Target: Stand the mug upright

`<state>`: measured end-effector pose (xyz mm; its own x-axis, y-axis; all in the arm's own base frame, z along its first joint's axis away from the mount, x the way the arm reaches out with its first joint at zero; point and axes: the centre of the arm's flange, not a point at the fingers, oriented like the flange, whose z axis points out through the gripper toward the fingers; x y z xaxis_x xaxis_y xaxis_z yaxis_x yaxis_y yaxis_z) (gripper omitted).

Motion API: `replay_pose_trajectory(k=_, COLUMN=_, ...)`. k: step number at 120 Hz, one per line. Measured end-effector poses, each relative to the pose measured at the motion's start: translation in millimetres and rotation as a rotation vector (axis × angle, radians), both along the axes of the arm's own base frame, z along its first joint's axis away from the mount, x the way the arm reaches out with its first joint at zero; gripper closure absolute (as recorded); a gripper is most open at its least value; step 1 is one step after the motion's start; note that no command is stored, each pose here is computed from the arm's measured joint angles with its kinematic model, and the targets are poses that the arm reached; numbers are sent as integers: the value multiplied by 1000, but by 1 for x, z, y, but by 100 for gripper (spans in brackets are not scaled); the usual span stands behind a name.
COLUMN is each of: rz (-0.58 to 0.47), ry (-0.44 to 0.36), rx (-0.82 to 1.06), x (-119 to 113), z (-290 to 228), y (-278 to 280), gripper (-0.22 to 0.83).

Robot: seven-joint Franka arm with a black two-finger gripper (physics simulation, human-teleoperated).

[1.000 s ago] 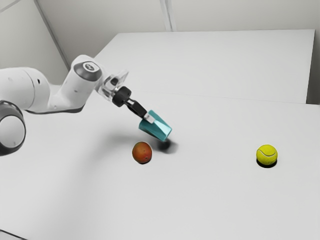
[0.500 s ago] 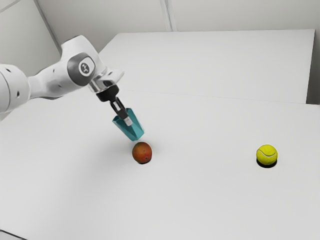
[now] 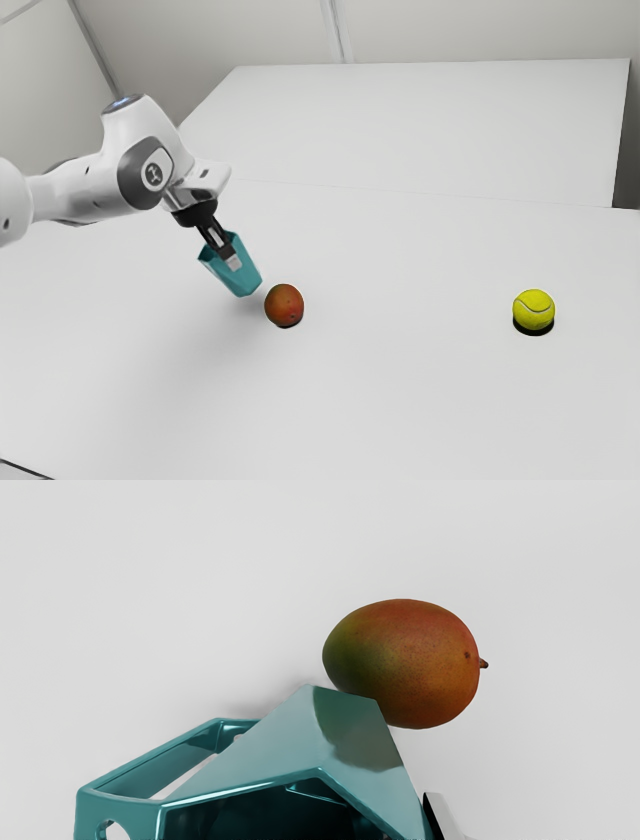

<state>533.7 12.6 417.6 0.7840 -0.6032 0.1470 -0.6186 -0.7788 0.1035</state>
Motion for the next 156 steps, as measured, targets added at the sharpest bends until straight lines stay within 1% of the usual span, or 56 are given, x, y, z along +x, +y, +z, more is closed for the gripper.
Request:
replay_pose_trajectory(k=36, rz=1, ry=26, rx=69, x=-24, z=-21, y=-1, gripper=79)
replay_pose_trajectory(k=53, rz=-18, ry=37, rx=102, x=-26, z=-35, y=-4, gripper=79)
replay_pose_trajectory(k=88, rz=-45, ry=31, rx=137, x=-33, z=-58, y=-15, gripper=78)
replay_pose_trajectory(k=107, rz=-42, ry=23, rx=145, x=-35, z=-61, y=-16, gripper=78)
replay_pose_trajectory(k=110, rz=-42, ry=22, rx=145, x=-35, z=-61, y=-16, gripper=75)
replay_pose_trajectory(k=126, rz=-41, ry=6, rx=146, x=-35, z=-54, y=-17, gripper=45)
replay_pose_trajectory(k=134, rz=-41, ry=-10, rx=150, x=-35, z=-47, y=-17, gripper=33)
replay_pose_trajectory(k=144, rz=-42, ry=-34, rx=157, x=-36, z=-33, y=-19, gripper=22)
replay_pose_trajectory(k=156, rz=-51, ry=-69, rx=170, x=-37, z=-9, y=-25, gripper=14)
